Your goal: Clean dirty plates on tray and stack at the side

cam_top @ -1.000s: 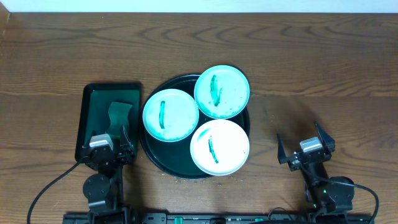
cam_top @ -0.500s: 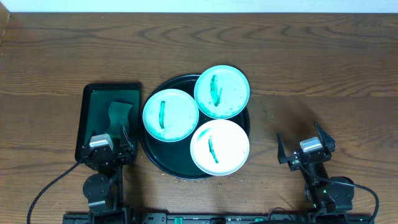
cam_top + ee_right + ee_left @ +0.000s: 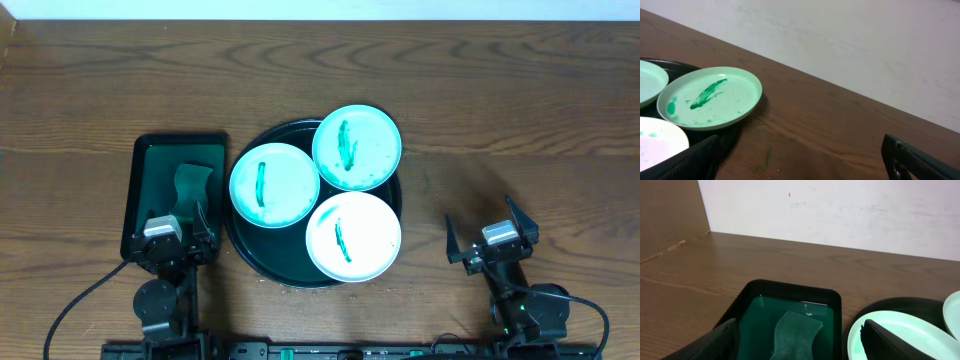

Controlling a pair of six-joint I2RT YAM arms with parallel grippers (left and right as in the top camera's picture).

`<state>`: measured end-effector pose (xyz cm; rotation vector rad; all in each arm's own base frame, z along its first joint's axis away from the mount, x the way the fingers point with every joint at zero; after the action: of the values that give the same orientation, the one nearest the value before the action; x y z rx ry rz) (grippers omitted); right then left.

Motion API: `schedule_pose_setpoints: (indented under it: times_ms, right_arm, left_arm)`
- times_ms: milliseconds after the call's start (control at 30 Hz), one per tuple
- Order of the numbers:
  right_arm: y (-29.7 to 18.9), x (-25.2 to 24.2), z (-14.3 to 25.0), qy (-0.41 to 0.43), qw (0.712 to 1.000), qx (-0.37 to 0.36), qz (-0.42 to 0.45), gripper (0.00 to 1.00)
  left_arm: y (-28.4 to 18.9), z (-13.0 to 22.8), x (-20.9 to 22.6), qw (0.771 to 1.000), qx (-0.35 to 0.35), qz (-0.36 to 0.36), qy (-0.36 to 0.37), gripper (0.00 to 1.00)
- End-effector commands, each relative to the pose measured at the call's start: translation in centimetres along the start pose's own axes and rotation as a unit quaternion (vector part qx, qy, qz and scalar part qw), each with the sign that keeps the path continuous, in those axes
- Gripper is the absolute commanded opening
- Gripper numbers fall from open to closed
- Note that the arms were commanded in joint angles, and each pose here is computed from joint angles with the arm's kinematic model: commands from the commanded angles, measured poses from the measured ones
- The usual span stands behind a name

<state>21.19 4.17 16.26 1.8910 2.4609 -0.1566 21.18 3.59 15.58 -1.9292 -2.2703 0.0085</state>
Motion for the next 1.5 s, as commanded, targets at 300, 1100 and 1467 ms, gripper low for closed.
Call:
schedule_pose_setpoints:
  times_ms: [300,1100,1467]
  right_arm:
    - [-0.03,-0.31,0.14,-0.005,1.0,0.002,0.007,0.99]
    - [-0.03,-0.33,0.07,-0.005,1.0,0.001,0.008,0.99]
    - [-0.04,-0.57,-0.34,-0.007,1.0,-0.008,0.016,0.99]
  left_arm:
    - [0.11,1.45,-0.09,1.0,0.023,-0.001,0.007,0.78]
    - [0.11,1.45,-0.09,1.0,0.023,-0.001,0.007,0.78]
    - [0.11,1.36,-0.09,1.0,0.021,-0.001,0.007,0.78]
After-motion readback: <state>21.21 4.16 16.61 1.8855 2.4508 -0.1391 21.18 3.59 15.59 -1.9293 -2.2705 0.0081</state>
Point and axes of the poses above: each gripper's point midway between its finger pads, its own y axis out along the fingers, its own x axis along the line the jaws close on, z = x × y, the point moved 3 cm from there along -y, back along the fingers, and after that the axes turned 10 degrees about y, right-handed, at the moved point
